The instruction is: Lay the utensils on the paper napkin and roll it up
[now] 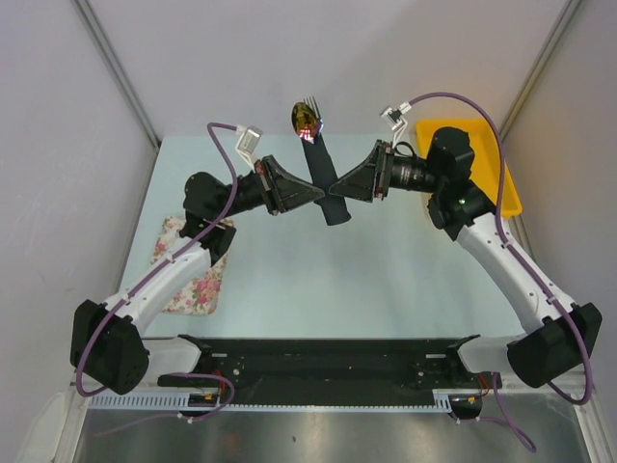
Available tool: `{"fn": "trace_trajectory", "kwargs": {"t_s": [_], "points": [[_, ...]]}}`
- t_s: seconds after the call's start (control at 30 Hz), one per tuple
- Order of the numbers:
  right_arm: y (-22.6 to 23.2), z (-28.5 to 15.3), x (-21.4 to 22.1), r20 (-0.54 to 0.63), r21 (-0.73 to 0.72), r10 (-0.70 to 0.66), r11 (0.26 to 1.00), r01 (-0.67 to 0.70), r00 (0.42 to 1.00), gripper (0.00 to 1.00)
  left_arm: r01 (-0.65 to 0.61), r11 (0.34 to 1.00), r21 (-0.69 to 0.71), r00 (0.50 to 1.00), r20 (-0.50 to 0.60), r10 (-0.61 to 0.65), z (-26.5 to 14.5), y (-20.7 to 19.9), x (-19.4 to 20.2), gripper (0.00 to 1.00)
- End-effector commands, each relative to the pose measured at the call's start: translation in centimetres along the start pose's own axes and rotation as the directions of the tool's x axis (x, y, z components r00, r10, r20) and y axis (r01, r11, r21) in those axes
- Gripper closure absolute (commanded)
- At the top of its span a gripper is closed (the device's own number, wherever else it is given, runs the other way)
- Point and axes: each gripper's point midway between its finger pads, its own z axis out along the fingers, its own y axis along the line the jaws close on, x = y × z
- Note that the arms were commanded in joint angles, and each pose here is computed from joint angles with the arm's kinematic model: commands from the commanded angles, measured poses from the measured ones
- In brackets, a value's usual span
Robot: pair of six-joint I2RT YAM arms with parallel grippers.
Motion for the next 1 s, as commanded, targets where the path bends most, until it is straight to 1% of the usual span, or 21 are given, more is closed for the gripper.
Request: {"fn": "trace_trajectory", "kwargs": {"t_s": [0.0, 0.1, 0.17, 0.33, 0.43, 0.6, 0.63, 0.7, 0.73, 0.8, 0.83, 0.93, 0.97], "points": [[2.0, -0.2, -2.2, 0.047, -0.025, -0.052, 0.998, 0.053, 0.998, 0.41, -0.088, 0.995, 0.054, 0.996, 0.007, 0.088, 0.0, -1.9, -0.4, 1.00], [1.9, -0.2, -1.5, 0.032, -0.022, -0.035, 0.999, 0.036, 0.999, 0.39, -0.095, 0.994, 0.055, 0.995, 0.022, 0.094, 0.0, -2.0, -0.9, 1.00], [1.7, -0.2, -0.6, 0.019, -0.020, -0.019, 1.000, 0.020, 1.000, 0.34, -0.098, 0.993, 0.058, 0.995, 0.032, 0.097, 0.1, -2.1, -1.1, 1.00], [1.8, -0.2, 0.4, 0.007, -0.018, -0.009, 1.000, 0.009, 1.000, 0.33, -0.100, 0.993, 0.065, 0.994, 0.051, 0.097, 0.3, -2.3, -1.7, 1.00], [1.9, -0.1, 1.1, -0.004, -0.025, 0.009, 1.000, -0.009, 1.000, 0.43, -0.104, 0.992, 0.066, 0.993, 0.053, 0.101, 0.4, -2.4, -1.9, 1.00], [1.8, 0.0, 2.1, -0.021, -0.028, 0.031, 0.999, -0.032, 0.999, 0.50, -0.109, 0.992, 0.064, 0.993, 0.059, 0.105, 0.4, -2.2, -2.2, 1.00], [1.9, 0.0, 2.2, -0.023, -0.031, 0.031, 0.999, -0.032, 0.999, 0.55, -0.110, 0.992, 0.065, 0.993, 0.060, 0.106, 0.4, -2.3, -2.2, 1.00], [2.0, 0.0, 2.1, -0.023, -0.035, 0.031, 0.999, -0.031, 0.999, 0.71, -0.109, 0.992, 0.064, 0.993, 0.059, 0.106, 0.5, -2.2, -2.2, 1.00], [1.9, 0.0, 2.1, -0.023, -0.035, 0.032, 0.999, -0.033, 0.999, 0.84, -0.108, 0.992, 0.063, 0.993, 0.058, 0.104, 0.5, -2.1, -2.2, 1.00], [2.1, 0.1, 2.1, -0.026, -0.041, 0.031, 0.999, -0.032, 0.999, 0.96, -0.107, 0.992, 0.062, 0.993, 0.057, 0.104, 0.4, -2.1, -2.2, 1.00], [1.9, 0.1, 2.0, -0.026, -0.036, 0.033, 0.999, -0.034, 0.999, 1.00, -0.111, 0.992, 0.060, 0.993, 0.058, 0.107, 0.5, -2.0, -2.2, 1.00], [1.3, -0.2, 1.8, -0.021, -0.018, 0.041, 0.999, -0.042, 0.999, 1.00, -0.112, 0.993, 0.045, 0.993, 0.044, 0.110, 0.6, -1.6, -1.9, 1.00], [1.1, -0.3, 1.7, -0.017, -0.009, 0.043, 0.999, -0.044, 0.999, 1.00, -0.099, 0.995, 0.030, 0.995, 0.031, 0.098, 0.6, -1.3, -1.8, 0.96]]}}
